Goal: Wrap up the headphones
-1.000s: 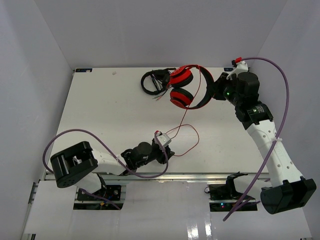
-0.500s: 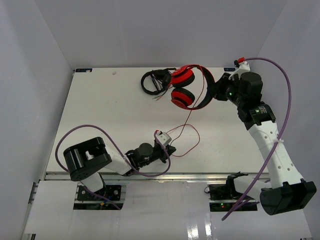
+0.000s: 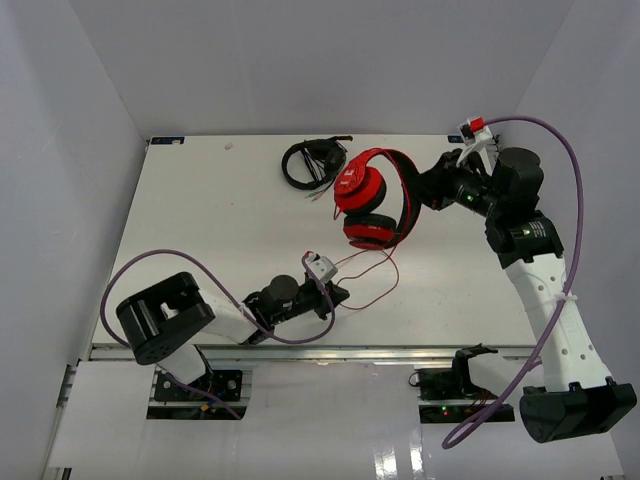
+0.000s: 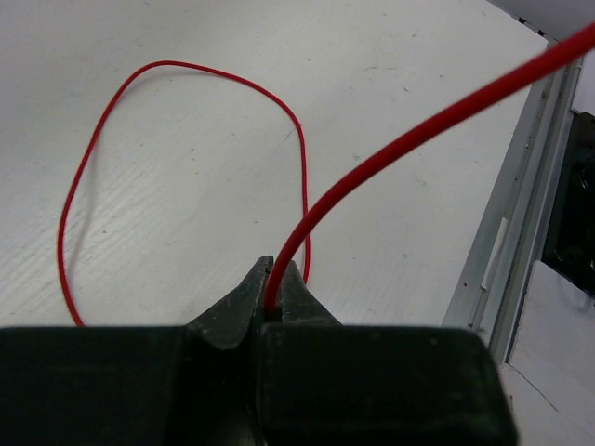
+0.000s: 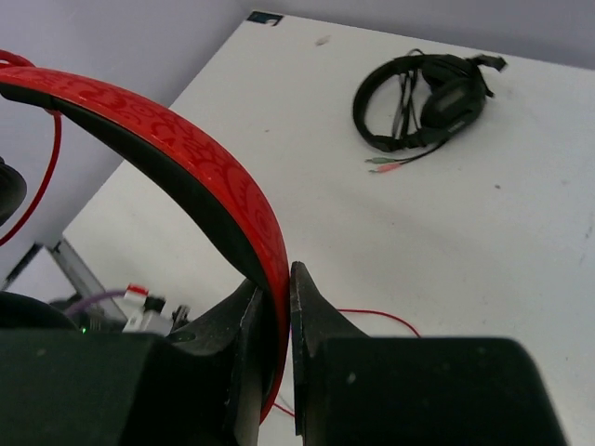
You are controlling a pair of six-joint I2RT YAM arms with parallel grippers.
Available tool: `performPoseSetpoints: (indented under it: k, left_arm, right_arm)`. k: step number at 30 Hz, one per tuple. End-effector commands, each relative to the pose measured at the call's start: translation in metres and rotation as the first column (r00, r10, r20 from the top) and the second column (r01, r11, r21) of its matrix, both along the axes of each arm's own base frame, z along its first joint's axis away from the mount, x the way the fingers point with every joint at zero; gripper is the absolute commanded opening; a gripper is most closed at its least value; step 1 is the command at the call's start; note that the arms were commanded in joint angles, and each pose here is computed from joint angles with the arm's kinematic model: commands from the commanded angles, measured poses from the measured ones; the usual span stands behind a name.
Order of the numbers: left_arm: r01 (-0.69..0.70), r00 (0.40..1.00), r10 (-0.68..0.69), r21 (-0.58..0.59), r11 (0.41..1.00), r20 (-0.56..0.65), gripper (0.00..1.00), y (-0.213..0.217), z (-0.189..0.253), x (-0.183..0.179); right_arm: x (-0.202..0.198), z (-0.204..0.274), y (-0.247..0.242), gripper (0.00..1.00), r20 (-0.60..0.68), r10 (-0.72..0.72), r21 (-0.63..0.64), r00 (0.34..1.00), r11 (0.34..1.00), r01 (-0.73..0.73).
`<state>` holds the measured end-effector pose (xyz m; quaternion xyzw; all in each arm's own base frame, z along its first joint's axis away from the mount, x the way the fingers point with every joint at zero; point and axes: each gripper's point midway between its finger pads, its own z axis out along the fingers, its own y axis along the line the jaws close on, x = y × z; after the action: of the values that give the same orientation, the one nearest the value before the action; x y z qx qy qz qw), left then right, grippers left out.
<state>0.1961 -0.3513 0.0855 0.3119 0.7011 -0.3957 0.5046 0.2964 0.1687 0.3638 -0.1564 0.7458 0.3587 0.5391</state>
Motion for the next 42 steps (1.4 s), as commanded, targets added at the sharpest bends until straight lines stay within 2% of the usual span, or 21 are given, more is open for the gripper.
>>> performPoseSetpoints:
  k: [1,9,14,17,19,24,34,42]
  left_arm:
    - [0.058,0.998,-0.057,-0.021,0.998,0.014,0.00,0.009,0.025,0.010]
    - [0.038,0.999,-0.039,0.047,0.998,0.029,0.00,0.043,0.063,0.057]
    - [0.075,0.997,-0.076,0.061,0.995,0.027,0.00,0.040,0.113,0.081]
    - [0.155,0.988,-0.154,0.064,0.986,-0.031,0.00,0.031,0.142,0.073]
    - [0.182,0.983,-0.182,0.036,0.983,-0.017,0.00,0.027,0.169,0.070]
    - [0.219,0.973,-0.217,0.020,0.975,-0.076,0.00,0.035,0.191,0.048]
    - [0.333,0.897,-0.318,-0.002,0.943,-0.306,0.00,0.031,0.185,0.017]
    - [0.357,0.802,-0.368,-0.117,0.927,-0.471,0.02,0.009,0.211,0.019]
  right_arm:
    - [-0.050,0.040,0.019,0.08,0.256,0.278,-0.061,0.926,0.961,-0.271]
    - [-0.085,0.017,0.011,0.08,0.343,0.435,-0.306,0.832,0.890,-0.339]
    - [-0.086,-0.020,-0.001,0.08,0.301,0.444,-0.414,0.844,0.858,-0.304]
    - [-0.073,-0.049,-0.017,0.08,0.286,0.395,-0.510,0.873,0.834,-0.210]
    - [-0.067,-0.068,-0.025,0.08,0.288,0.387,-0.563,0.876,0.808,-0.172]
    - [-0.051,-0.090,-0.041,0.08,0.314,0.334,-0.629,0.889,0.774,-0.069]
    - [-0.009,-0.084,-0.068,0.08,0.400,0.212,-0.701,0.892,0.698,0.148]
    - [0.004,-0.072,-0.071,0.08,0.482,0.185,-0.712,0.857,0.652,0.260]
